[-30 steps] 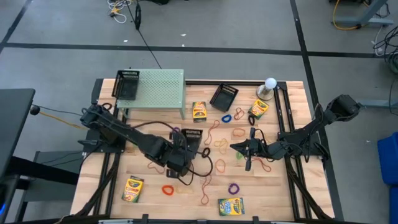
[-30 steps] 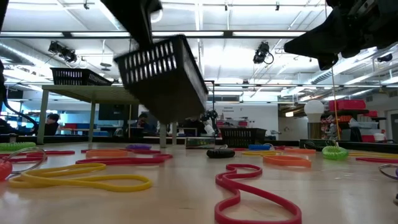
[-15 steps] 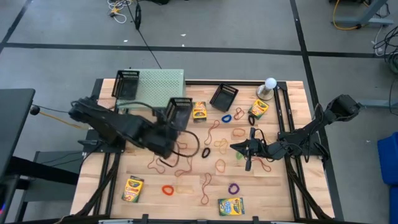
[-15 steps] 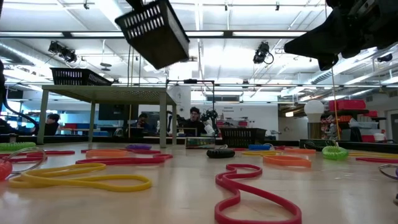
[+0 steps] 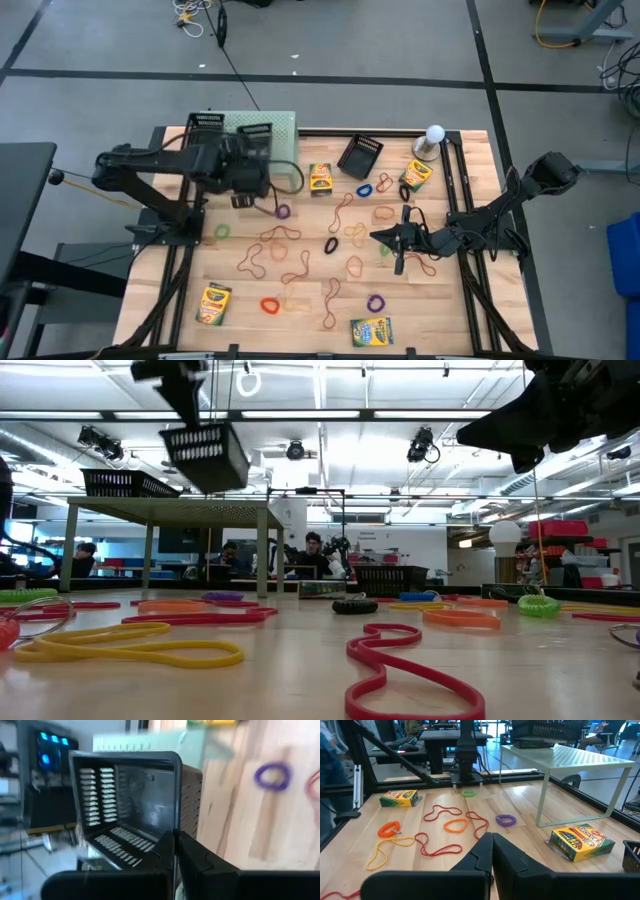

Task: Pick & Place Office Desk Supplies
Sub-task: Put the black bin on the shelf, then adjust the black bins on the shelf

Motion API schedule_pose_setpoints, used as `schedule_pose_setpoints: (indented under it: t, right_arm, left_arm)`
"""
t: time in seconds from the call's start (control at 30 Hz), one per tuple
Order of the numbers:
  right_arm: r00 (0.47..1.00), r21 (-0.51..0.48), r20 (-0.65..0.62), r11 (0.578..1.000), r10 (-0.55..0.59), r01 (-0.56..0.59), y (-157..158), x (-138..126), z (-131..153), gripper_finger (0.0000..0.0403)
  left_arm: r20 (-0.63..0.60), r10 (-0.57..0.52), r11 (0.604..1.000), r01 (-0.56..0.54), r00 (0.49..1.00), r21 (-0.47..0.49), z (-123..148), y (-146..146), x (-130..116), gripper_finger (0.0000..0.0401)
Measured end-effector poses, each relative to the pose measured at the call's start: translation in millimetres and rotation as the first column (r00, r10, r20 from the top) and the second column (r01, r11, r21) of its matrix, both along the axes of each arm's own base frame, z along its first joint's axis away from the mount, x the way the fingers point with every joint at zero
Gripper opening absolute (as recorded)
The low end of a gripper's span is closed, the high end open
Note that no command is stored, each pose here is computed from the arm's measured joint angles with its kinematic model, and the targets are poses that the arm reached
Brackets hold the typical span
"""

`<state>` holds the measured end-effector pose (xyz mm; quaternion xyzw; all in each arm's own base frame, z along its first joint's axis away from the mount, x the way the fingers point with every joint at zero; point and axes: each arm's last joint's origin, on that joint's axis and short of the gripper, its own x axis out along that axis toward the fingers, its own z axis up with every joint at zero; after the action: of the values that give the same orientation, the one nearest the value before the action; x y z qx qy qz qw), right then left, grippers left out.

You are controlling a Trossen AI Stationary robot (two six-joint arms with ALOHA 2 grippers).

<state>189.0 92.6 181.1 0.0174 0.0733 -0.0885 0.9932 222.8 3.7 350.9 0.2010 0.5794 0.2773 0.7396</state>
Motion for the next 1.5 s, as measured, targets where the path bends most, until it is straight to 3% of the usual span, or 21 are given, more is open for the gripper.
schedule_pose_setpoints:
  t: [0.33,0.63,1.5]
  right_arm:
    - [1.0,-0.004,-0.001,1.0,-0.001,0.001,0,0,0,0.0011]
    - [1.0,-0.004,-0.002,1.0,-0.001,0.001,0,0,0,0.0011]
    - [1.0,-0.01,-0.004,1.0,0.002,-0.002,0,0,0,0.0011]
  left_arm:
    - [-0.071,0.075,0.996,-0.078,0.995,-0.044,-19,38,-6,0.0011]
    - [-0.096,0.132,0.99,-0.136,0.987,-0.039,-21,57,-10,0.0013]
    - [-0.093,0.18,0.982,-0.184,0.979,-0.041,-21,61,-13,0.0103]
